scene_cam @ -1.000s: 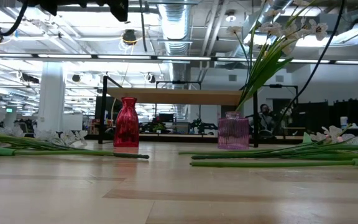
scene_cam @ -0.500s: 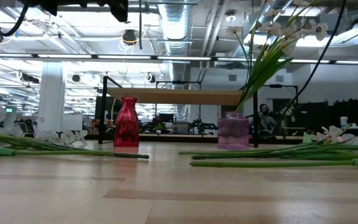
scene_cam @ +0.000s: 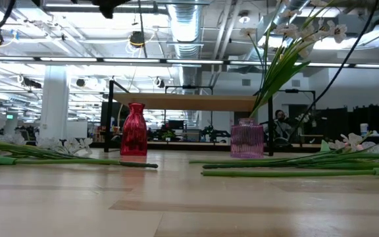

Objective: Pick and place flowers into a vace then onto a shelf
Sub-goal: Put the dark red tulip into the red vase

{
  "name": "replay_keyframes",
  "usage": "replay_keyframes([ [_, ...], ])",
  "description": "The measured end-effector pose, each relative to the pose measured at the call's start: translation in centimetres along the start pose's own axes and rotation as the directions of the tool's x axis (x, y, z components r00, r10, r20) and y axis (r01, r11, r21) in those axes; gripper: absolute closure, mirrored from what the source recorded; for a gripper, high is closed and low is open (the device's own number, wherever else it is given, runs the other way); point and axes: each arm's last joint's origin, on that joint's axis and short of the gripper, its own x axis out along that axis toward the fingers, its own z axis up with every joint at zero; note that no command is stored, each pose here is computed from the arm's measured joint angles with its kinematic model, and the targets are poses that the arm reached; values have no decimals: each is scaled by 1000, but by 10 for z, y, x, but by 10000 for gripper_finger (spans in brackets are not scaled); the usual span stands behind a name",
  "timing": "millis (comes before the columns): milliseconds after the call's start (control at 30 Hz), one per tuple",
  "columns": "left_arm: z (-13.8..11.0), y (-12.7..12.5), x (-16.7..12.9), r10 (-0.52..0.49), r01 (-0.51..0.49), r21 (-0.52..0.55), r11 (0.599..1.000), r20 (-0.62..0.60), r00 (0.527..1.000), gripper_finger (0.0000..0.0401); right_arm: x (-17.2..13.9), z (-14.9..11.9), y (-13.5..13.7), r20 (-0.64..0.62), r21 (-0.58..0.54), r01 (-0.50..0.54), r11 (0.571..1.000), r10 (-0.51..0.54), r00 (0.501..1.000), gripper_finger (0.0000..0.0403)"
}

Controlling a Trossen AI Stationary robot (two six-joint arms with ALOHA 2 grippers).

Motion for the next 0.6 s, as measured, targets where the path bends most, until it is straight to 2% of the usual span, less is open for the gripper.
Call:
replay_keyframes([
  [200, -6, 7, -3, 53, -53, -3, 999, -59, 997, 401, -28, 0, -3, 4, 51, 77, 996, -78, 997, 181],
  [400, -38, 9, -1, 48, -52, -49, 997, -76, 996, 401, -42, -1, 3, 24, 43, 108, 993, -109, 994, 203],
  [600, -66, 9, -7, -18, 15, -66, 998, -57, 998, 401, -43, -4, 9, 15, 21, 107, 994, -107, 994, 224],
])
